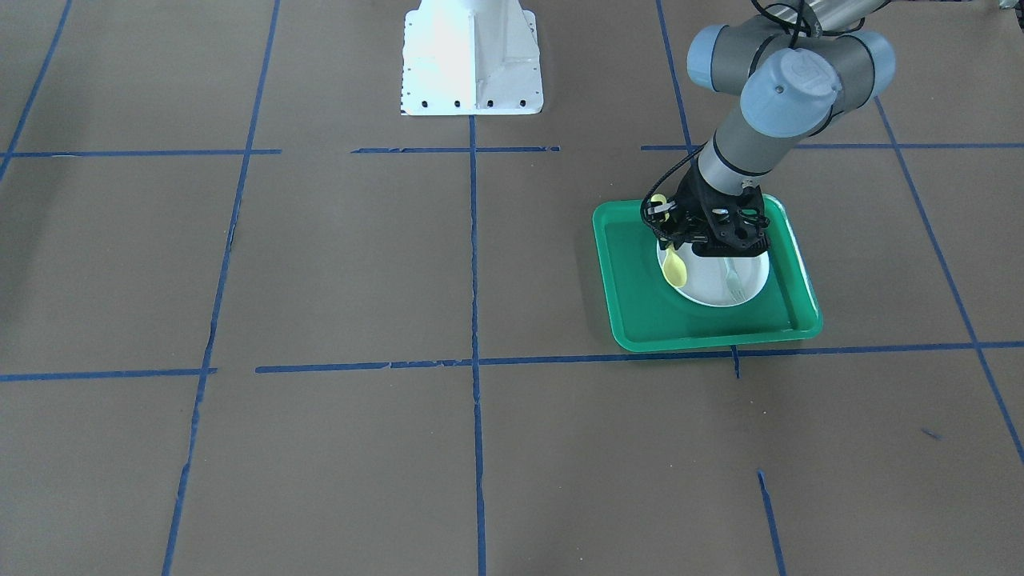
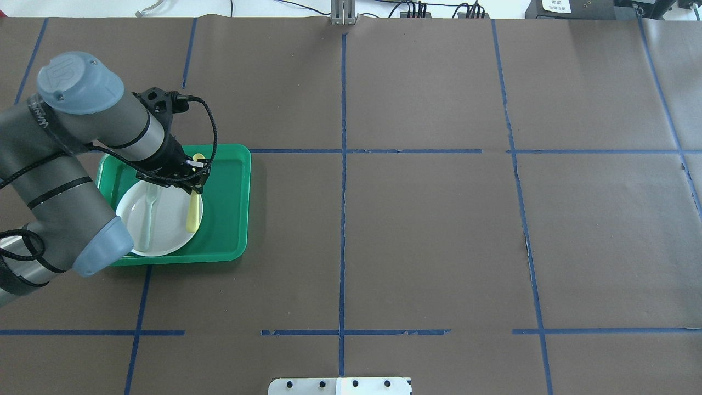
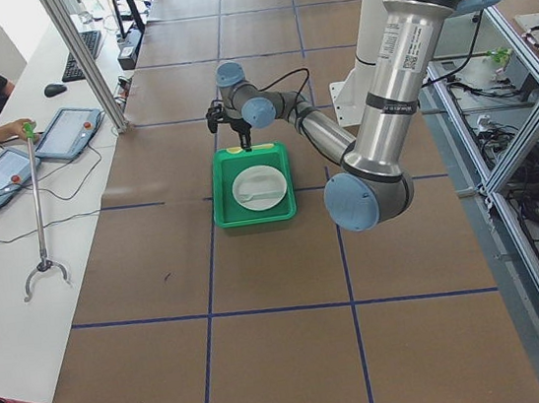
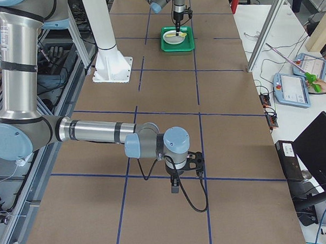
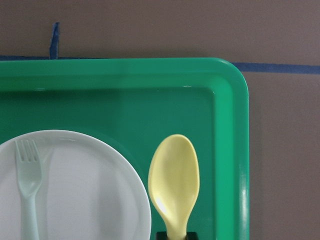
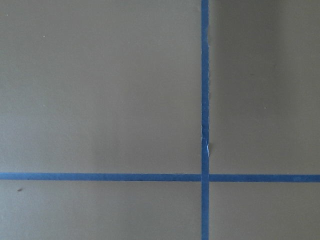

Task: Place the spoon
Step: 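Lift the yellow spoon with the left gripper and carry it off the plate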

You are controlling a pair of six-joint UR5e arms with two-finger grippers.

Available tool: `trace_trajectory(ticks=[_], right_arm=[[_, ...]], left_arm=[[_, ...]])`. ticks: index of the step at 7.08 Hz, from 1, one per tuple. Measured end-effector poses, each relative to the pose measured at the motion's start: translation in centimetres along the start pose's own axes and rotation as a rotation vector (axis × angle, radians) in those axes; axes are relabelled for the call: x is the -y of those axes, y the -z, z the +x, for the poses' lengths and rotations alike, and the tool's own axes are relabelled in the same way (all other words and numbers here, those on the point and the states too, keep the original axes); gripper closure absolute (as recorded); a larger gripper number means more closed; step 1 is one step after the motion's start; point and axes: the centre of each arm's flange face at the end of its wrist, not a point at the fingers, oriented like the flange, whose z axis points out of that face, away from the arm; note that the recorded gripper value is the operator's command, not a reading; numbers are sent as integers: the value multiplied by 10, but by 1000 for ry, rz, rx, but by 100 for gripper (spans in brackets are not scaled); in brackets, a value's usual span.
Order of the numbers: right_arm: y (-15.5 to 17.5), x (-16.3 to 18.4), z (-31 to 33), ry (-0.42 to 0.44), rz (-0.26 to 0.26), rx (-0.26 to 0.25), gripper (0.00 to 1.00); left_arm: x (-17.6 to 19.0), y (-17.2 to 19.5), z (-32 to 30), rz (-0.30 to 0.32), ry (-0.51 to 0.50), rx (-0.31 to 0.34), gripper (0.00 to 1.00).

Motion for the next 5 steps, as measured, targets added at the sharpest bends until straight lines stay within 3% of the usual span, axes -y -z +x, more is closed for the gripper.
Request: trace_trajectory(ticks=[5], right_arm=[[0, 0, 0, 1, 0, 0, 0]], left_arm=[[6, -59, -1, -23, 5, -9, 100]])
